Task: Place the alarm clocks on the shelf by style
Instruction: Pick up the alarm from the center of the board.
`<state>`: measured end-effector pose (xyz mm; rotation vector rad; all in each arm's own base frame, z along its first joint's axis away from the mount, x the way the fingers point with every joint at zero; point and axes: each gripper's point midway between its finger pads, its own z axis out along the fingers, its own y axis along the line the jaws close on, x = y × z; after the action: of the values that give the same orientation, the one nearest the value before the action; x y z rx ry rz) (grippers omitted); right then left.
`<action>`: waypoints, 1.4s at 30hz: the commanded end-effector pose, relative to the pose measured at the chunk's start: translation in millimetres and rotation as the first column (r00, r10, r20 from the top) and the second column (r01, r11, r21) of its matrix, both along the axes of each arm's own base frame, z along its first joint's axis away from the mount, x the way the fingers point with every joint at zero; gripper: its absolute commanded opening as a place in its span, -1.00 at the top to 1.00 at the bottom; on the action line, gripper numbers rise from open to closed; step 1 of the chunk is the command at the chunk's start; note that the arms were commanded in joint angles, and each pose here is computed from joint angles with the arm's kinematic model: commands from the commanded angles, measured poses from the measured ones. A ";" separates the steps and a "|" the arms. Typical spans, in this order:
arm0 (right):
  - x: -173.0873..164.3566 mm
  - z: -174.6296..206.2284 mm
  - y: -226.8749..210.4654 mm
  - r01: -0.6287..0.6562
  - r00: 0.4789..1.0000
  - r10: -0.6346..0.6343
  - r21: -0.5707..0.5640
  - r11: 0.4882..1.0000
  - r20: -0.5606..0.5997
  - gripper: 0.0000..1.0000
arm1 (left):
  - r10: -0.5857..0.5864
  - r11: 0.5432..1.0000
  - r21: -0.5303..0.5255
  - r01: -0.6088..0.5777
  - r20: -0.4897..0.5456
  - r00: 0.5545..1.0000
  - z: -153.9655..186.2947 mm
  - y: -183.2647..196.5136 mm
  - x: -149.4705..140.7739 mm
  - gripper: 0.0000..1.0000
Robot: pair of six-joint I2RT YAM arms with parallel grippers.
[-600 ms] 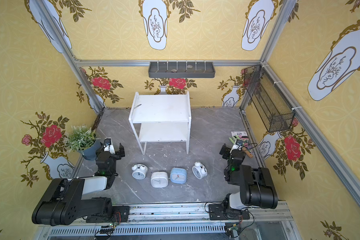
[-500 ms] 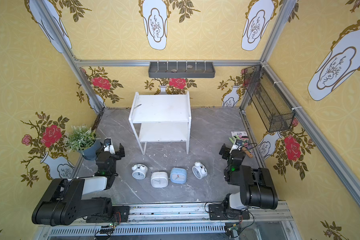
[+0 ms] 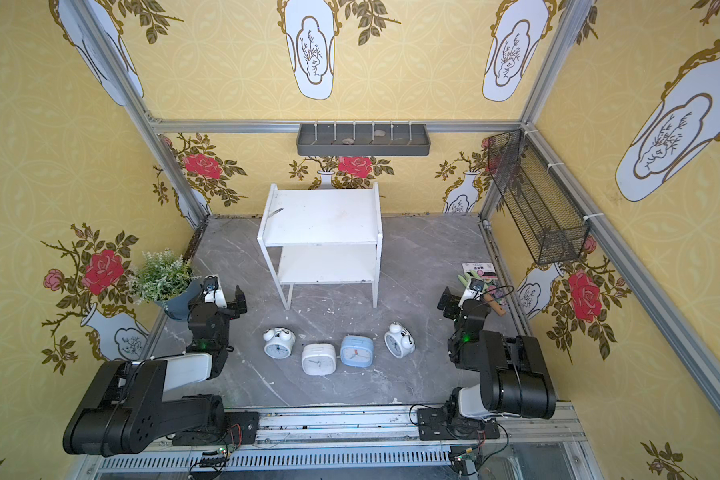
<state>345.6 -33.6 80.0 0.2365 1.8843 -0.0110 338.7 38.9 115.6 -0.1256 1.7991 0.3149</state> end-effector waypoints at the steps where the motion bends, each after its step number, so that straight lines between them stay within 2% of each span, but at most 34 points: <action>1: 1.9 7.5 -0.3 0.000 1.000 0.000 -0.011 1.000 0.031 -0.95 | -0.013 1.000 -0.015 0.013 0.007 1.000 0.9 -1.9 1.2 -0.99; 3: 1.6 8.2 -0.8 0.002 0.999 -0.002 -0.012 1.000 0.034 -0.95 | -0.014 1.000 -0.016 0.014 0.007 1.000 1.3 -2.3 1.6 -0.98; 5: -0.3 13.4 -12.3 0.092 0.995 -0.090 -0.031 0.995 0.042 -0.95 | -0.011 1.000 -0.018 0.011 0.009 1.000 2.4 -1.6 0.7 -0.99; 6: -2.2 15.7 -10.5 0.089 0.995 -0.088 -0.022 0.996 0.035 -0.95 | 0.013 1.000 -0.015 -0.012 0.019 1.000 6.3 1.4 -0.5 -0.99; 7: -4.0 28.2 -10.2 0.099 0.993 -0.094 -0.058 0.993 0.073 -0.95 | 0.056 0.998 -0.017 -0.056 0.024 0.998 10.8 7.0 -2.2 -0.99; 8: -7.1 34.9 -12.7 0.150 0.988 -0.145 -0.081 0.985 0.058 -0.95 | 0.037 0.999 0.010 -0.038 0.046 0.998 20.2 1.9 -2.0 -0.98; 9: -9.0 51.5 -16.9 0.209 0.977 -0.205 -0.083 0.974 0.056 -0.95 | 0.110 0.993 0.035 -0.111 0.030 0.993 28.7 8.8 -3.4 -0.99; 11: -15.9 82.8 -22.5 0.292 0.955 -0.294 0.055 0.955 0.027 -0.95 | 0.273 0.961 0.026 -0.275 0.061 0.960 62.2 27.4 -11.6 -0.99; 12: -20.8 100.6 -21.3 0.298 0.953 -0.303 0.136 0.945 0.022 -0.95 | 0.340 0.941 -0.044 -0.337 0.114 0.934 83.7 35.1 -20.8 -0.99; 14: -31.6 118.4 -21.3 0.301 0.950 -0.311 0.198 0.933 0.020 -0.95 | 0.377 0.912 -0.202 -0.358 0.065 0.924 98.8 36.3 -39.9 -0.99; 16: -51.9 113.4 -36.7 0.437 0.890 -0.454 0.342 0.832 -0.034 -0.95 | 0.383 0.873 -0.340 -0.350 0.034 0.923 108.3 32.0 -54.3 -0.97; 17: -51.7 116.2 -31.9 0.403 0.908 -0.417 0.379 0.833 -0.049 -0.96 | 0.365 0.855 -0.400 -0.330 0.012 0.931 107.3 26.1 -59.7 -0.96; 18: -47.3 119.5 -18.8 0.323 0.943 -0.326 0.392 0.861 -0.062 -0.96 | 0.350 0.835 -0.448 -0.318 -0.012 0.937 105.0 20.4 -65.6 -0.95; 20: -45.0 119.5 2.2 0.259 0.965 -0.222 0.410 0.875 -0.138 -0.97 | 0.298 0.808 -0.521 -0.276 -0.043 0.954 102.3 5.3 -72.8 -0.93; 21: -43.6 120.0 13.2 0.231 0.969 -0.170 0.413 0.881 -0.179 -0.95 | 0.275 0.804 -0.533 -0.264 -0.060 0.960 101.1 -0.7 -76.0 -0.90; 23: -46.0 122.9 44.1 0.163 0.964 -0.057 0.408 0.899 -0.259 -0.76 | 0.218 0.800 -0.551 -0.236 -0.100 0.971 98.3 -15.6 -82.5 -0.87; 25: -55.2 133.9 74.9 0.080 0.959 0.030 0.374 0.924 -0.281 -0.61 | 0.172 0.796 -0.564 -0.220 -0.138 0.975 96.0 -28.1 -89.2 -0.85; 27: -71.5 146.8 96.8 0.038 0.952 0.066 0.331 0.943 -0.299 -0.55 | 0.095 0.793 -0.587 -0.166 -0.150 0.984 95.6 -45.9 -91.7 -0.83; 29: -86.8 159.3 127.7 -0.075 0.938 0.171 0.304 0.950 -0.303 -0.44 | 0.018 0.784 -0.610 -0.114 -0.161 0.987 93.6 -63.9 -96.7 -0.82; 31: -105.0 169.0 181.9 -0.319 0.864 0.405 0.297 0.900 -0.300 -0.41 | -0.063 0.782 -0.620 -0.056 -0.168 0.984 89.3 -82.4 -102.4 -0.83; 33: -138.4 165.0 243.3 -0.560 0.696 0.631 0.291 0.775 -0.342 -0.46 | -0.116 0.791 -0.612 -0.018 -0.179 0.977 85.1 -93.3 -107.1 -0.82; 34: -165.6 161.3 277.5 -0.686 0.568 0.737 0.283 0.670 -0.367 -0.49 | -0.144 0.794 -0.608 0.002 -0.185 0.972 84.1 -97.6 -109.3 -0.83; 37: -226.4 136.7 334.0 -0.854 0.339 0.810 0.205 0.479 -0.478 -0.57 | -0.196 0.793 -0.607 0.047 -0.180 0.964 85.2 -103.3 -113.2 -0.86; 39: -244.8 113.4 355.5 -0.887 0.210 0.813 0.245 0.392 -0.543 -0.60 | -0.210 0.797 -0.600 0.064 -0.176 0.962 87.9 -104.0 -114.5 -0.88; 40: -249.8 104.4 363.7 -0.898 0.159 0.818 0.264 0.353 -0.554 -0.60 | -0.207 0.802 -0.594 0.058 -0.186 0.961 88.4 -103.1 -115.3 -0.88; 42: -253.8 91.7 377.2 -0.911 0.089 0.827 0.289 0.293 -0.556 -0.62 | -0.198 0.805 -0.591 0.038 -0.208 0.958 87.3 -101.5 -116.8 -0.87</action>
<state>111.1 329.0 182.9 -1.0492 2.4146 0.6397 225.7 -61.9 207.2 -0.4426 2.0689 -0.3602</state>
